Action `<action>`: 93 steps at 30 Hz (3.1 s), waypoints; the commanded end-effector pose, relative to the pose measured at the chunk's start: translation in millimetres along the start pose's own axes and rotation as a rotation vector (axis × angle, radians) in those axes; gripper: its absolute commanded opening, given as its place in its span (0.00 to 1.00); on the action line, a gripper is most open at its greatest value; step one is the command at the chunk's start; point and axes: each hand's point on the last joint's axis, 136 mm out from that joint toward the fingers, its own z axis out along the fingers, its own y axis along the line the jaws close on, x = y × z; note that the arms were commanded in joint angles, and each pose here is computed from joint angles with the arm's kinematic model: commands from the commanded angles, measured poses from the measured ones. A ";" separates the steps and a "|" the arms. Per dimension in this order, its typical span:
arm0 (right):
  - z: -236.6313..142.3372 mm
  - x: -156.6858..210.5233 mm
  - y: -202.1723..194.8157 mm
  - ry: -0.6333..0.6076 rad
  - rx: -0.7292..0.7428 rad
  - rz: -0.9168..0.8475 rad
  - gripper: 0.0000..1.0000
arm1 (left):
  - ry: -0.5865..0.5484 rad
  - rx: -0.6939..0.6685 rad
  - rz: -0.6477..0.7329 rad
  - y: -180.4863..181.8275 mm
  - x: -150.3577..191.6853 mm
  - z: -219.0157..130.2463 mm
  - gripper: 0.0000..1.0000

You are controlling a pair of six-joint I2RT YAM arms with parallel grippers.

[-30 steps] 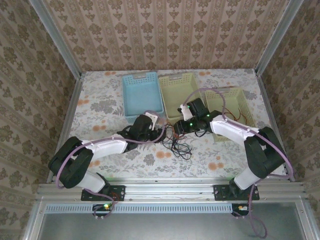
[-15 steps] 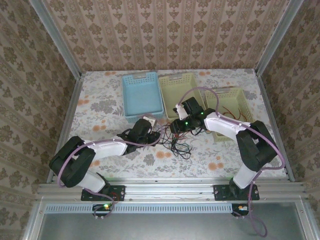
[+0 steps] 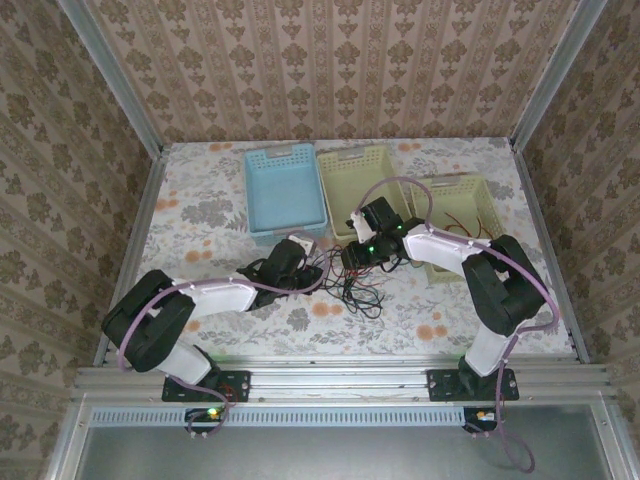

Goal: Untangle the cables

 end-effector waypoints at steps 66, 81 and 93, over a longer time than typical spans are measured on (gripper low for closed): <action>-385.2 -70.5 -55.3 -1.229 0.297 0.251 0.00 | 0.144 -0.023 0.189 -27.6 12.7 59.0 0.45; -277.4 -37.0 -158.8 -0.905 0.353 0.555 0.00 | 0.141 -0.024 0.205 -30.9 11.7 53.8 0.47; -208.5 2.3 -197.7 -0.656 0.428 0.731 0.42 | 0.122 -0.018 0.205 -33.2 6.6 48.4 0.48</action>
